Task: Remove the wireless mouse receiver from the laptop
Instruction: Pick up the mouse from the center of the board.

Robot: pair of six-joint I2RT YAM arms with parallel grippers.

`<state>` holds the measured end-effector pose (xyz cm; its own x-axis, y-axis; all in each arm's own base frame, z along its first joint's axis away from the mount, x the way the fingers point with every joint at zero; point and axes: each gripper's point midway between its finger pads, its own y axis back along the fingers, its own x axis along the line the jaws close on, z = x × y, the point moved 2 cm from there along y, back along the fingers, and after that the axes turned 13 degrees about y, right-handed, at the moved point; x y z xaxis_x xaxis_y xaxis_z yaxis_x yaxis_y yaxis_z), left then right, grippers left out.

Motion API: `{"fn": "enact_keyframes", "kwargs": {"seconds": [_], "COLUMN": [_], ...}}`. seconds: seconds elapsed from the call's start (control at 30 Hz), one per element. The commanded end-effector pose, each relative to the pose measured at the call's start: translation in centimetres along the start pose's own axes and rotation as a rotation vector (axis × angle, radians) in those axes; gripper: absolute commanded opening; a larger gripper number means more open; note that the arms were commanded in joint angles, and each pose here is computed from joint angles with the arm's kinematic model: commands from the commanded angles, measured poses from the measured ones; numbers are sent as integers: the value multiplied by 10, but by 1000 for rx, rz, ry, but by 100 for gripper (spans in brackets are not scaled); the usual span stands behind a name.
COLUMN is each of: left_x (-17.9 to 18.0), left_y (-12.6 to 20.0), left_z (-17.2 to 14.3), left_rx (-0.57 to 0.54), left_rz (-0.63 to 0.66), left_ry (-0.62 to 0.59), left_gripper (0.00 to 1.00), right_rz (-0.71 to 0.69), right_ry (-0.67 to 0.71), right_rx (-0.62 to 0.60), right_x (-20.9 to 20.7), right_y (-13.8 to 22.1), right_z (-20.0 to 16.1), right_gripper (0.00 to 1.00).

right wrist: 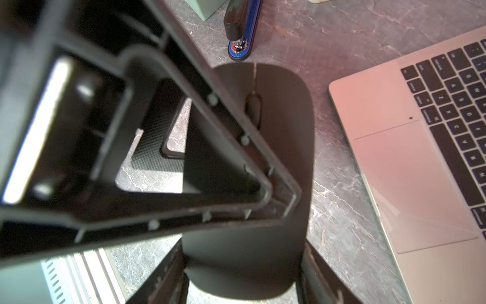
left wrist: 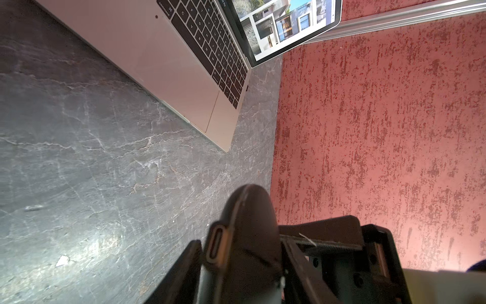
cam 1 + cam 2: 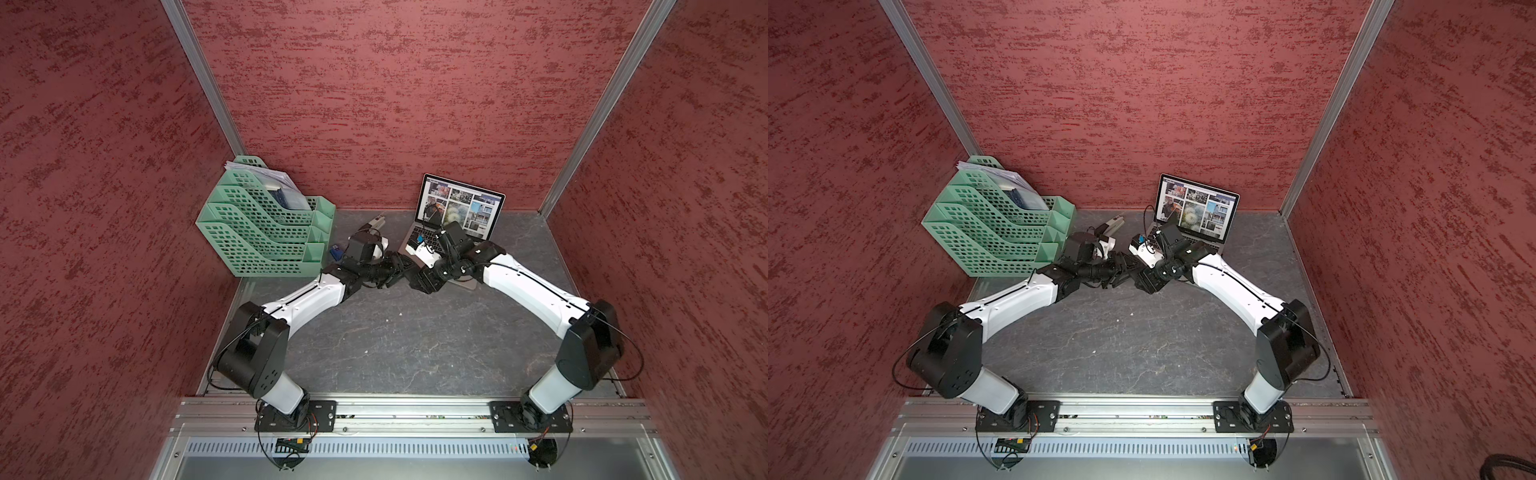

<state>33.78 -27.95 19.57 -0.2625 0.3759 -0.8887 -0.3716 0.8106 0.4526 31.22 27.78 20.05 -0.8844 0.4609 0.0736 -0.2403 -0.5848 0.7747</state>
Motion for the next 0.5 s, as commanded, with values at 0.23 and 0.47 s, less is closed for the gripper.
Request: {"fn": "enact_keyframes", "kwargs": {"seconds": [0.23,0.47], "left_x": [-3,-4], "left_y": [1,6], "left_z": [-1,2], "left_rx": [-5,-24], "left_rz": [2,26], "left_ry": [-36,-58], "left_gripper": [44,33], "right_rz": [-21,-14], "right_ry": [32,33], "right_rx": [-36,-32], "right_x": [-1,0], "right_y": [5,5], "right_z": [13,12], "right_gripper": [61,61]}}
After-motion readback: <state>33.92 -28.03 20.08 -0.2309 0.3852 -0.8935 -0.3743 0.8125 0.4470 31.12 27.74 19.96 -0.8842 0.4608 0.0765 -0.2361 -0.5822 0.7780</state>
